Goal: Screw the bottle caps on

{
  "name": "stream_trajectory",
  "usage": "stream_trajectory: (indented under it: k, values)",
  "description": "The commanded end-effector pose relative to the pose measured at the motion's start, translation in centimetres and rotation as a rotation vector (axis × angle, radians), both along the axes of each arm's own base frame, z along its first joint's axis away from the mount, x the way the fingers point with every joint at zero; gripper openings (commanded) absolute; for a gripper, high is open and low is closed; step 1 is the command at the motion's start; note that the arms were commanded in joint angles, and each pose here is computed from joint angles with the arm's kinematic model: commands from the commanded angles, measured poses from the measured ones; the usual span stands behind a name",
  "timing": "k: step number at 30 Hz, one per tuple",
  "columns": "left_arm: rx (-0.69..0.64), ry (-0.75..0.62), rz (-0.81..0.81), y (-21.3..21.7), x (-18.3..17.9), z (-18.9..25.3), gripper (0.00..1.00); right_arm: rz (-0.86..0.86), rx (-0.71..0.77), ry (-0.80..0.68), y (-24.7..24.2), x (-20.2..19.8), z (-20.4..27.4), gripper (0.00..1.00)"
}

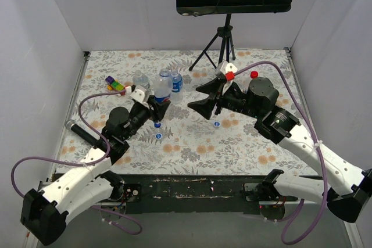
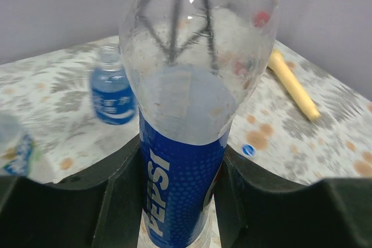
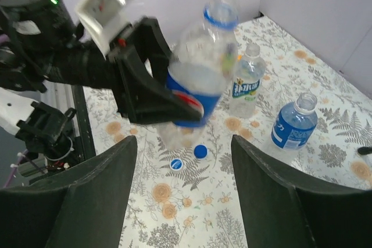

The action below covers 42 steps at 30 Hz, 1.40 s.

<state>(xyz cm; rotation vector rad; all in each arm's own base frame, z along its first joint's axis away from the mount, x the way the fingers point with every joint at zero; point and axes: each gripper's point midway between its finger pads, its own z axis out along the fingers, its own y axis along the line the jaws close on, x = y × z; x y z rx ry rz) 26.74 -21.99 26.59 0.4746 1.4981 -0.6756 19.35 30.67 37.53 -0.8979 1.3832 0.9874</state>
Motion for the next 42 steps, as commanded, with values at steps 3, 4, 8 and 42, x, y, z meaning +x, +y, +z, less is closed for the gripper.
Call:
stream_trajectory:
  k: [3,4,8,42]
  values:
    - [-0.161,-0.084,0.430,9.1,2.9,5.1,0.40,-0.044,-0.152,0.058,2.1,2.7,-4.4,0.73]
    - [-0.180,-0.106,0.465,10.2,2.8,5.8,0.41,-0.044,-0.180,0.079,2.7,3.0,-5.5,0.73]
    - [-0.227,-0.165,0.596,13.9,2.5,7.1,0.42,-0.038,-0.341,0.099,6.1,3.7,-10.3,0.73]
    - [-0.241,-0.273,0.739,18.0,1.3,8.8,0.44,-0.154,-0.846,0.283,18.0,8.6,-33.1,0.49]
